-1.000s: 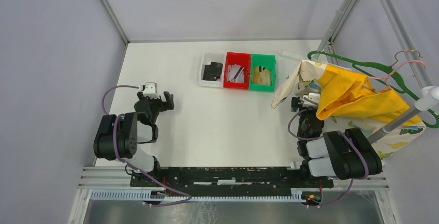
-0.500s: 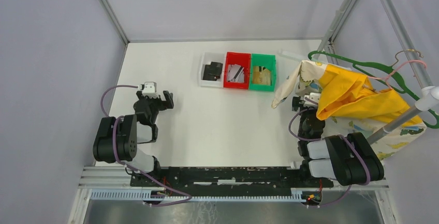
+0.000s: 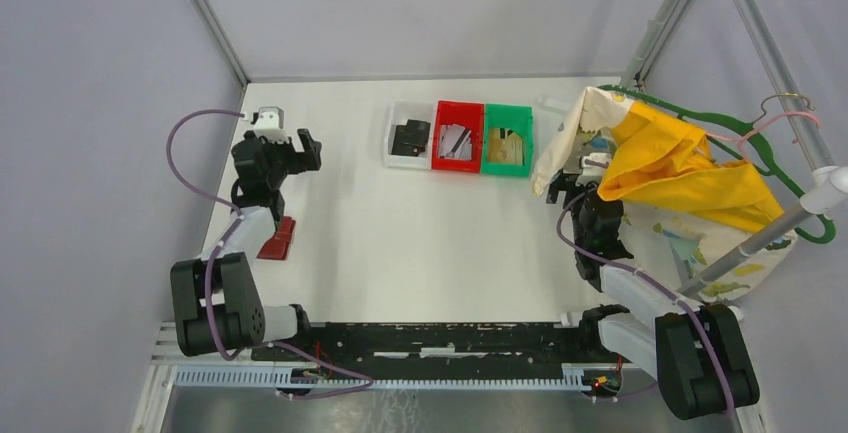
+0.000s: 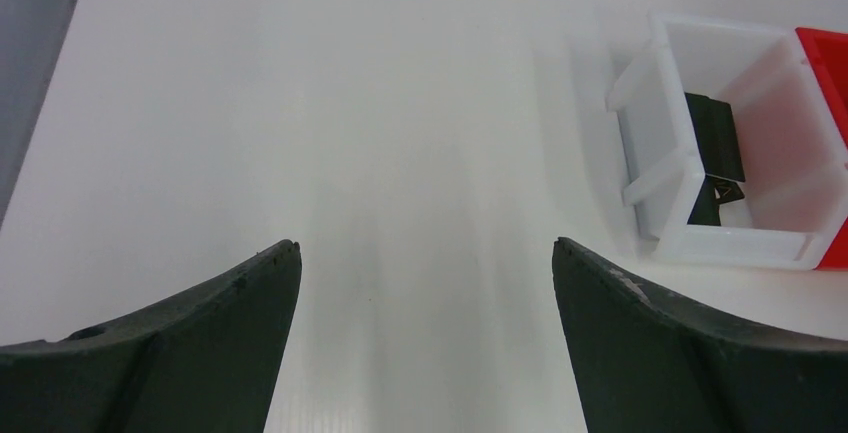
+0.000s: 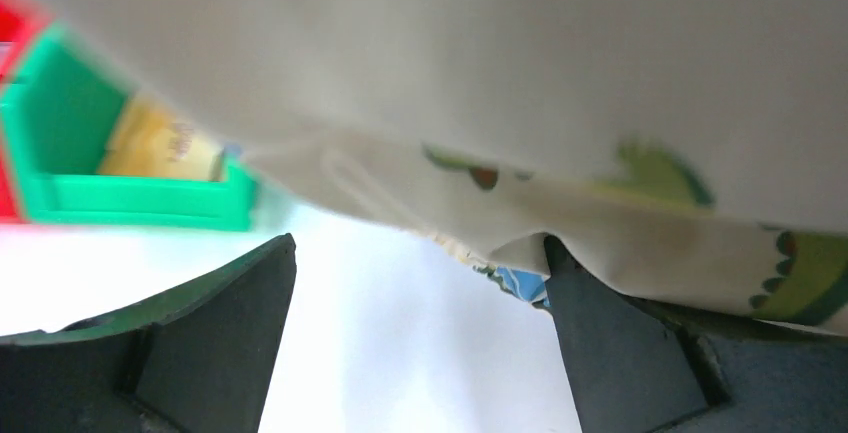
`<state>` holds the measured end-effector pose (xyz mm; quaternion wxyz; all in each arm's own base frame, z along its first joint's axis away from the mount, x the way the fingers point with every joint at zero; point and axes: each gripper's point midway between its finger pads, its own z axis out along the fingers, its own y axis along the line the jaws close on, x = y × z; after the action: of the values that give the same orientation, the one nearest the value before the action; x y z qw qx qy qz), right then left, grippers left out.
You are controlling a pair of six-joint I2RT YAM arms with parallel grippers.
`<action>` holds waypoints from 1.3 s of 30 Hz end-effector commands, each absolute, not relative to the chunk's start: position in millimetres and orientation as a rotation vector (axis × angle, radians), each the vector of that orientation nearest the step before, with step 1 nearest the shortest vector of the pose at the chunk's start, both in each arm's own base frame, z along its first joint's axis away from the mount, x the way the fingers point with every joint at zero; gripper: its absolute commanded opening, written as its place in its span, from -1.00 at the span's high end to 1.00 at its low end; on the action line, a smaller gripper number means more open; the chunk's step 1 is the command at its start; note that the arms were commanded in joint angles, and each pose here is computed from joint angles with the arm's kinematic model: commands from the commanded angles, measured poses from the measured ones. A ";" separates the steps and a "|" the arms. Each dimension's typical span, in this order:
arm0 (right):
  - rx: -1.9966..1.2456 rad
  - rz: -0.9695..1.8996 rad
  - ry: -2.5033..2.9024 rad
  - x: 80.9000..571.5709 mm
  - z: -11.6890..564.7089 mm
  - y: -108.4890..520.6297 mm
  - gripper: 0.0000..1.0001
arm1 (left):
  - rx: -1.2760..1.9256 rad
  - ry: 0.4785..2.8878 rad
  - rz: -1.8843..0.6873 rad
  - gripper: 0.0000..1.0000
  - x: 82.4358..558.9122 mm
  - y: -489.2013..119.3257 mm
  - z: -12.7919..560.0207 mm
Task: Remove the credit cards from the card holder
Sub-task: Move the storage box to the center of the board.
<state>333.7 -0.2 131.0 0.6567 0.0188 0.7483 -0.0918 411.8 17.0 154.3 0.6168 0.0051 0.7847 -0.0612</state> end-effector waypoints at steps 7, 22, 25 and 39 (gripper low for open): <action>0.143 0.493 1.891 348.1 132.4 97.2 -0.96 | 0.112 1.959 -0.176 -0.99 370.8 19.5 205.1; -0.153 0.417 1.984 286.0 98.3 177.3 -0.96 | 0.119 2.015 -0.214 -0.99 347.6 18.8 233.5; -0.222 0.394 1.975 288.0 110.0 204.4 -0.96 | 0.132 2.027 -0.207 -0.99 345.8 19.3 237.9; -0.238 0.078 2.081 415.8 172.0 258.6 -0.73 | 0.333 2.225 -0.141 -0.99 313.5 29.2 197.7</action>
<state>379.2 290.3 165.0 0.5161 -0.1177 0.8418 0.1061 325.2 24.9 199.0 0.4482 0.0748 0.8878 -0.0727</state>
